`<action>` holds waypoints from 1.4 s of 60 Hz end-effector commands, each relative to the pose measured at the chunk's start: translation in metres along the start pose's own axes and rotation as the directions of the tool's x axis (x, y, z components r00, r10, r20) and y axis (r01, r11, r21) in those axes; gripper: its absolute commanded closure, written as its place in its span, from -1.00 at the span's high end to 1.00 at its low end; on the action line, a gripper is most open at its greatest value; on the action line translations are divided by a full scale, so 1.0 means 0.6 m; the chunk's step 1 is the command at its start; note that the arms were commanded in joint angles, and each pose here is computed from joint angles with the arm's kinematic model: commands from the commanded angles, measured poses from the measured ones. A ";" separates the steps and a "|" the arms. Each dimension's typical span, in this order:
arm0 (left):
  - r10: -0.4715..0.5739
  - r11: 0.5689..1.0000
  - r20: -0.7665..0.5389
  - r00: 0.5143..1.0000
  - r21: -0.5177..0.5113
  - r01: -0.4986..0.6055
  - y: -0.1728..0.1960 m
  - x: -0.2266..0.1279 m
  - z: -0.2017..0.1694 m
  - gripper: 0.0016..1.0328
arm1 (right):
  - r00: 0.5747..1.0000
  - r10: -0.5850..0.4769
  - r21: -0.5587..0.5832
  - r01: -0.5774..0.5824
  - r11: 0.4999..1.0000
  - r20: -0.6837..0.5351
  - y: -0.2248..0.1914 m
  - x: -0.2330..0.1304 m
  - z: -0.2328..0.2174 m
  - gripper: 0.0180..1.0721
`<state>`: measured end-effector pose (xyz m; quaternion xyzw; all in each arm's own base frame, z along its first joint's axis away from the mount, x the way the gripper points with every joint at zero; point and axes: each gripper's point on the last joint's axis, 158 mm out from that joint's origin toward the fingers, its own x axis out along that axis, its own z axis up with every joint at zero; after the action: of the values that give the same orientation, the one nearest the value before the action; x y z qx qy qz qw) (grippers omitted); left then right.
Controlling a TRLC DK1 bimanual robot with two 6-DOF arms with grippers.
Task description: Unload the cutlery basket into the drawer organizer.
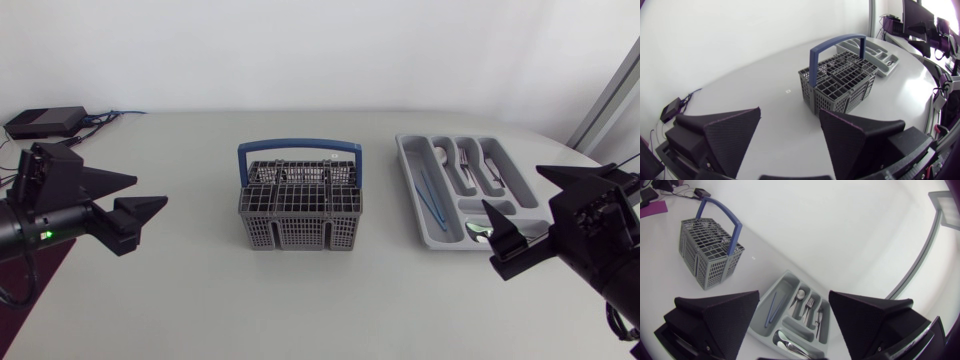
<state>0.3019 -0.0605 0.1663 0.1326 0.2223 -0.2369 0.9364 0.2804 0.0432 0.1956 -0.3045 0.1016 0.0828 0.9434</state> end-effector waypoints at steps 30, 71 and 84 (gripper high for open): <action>0.166 0.985 0.204 0.965 -0.076 -0.153 0.023 -0.039 0.001 0.92 | 0.973 -0.151 0.176 0.119 0.977 0.177 -0.047 -0.065 0.029 0.93; 0.370 0.922 0.287 0.883 -0.229 -0.312 0.031 -0.080 -0.043 0.92 | 0.970 -0.189 0.411 0.112 0.905 0.152 -0.021 -0.047 -0.054 0.93; 0.432 0.890 0.298 0.851 -0.294 -0.348 0.033 -0.085 -0.067 0.92 | 0.974 -0.192 0.515 0.106 0.851 0.117 -0.014 -0.037 -0.086 0.93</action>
<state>0.2594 -0.0099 0.1709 0.0434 0.0394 -0.0378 0.9976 0.2520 0.0070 0.1766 -0.0801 0.0114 0.0101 0.9967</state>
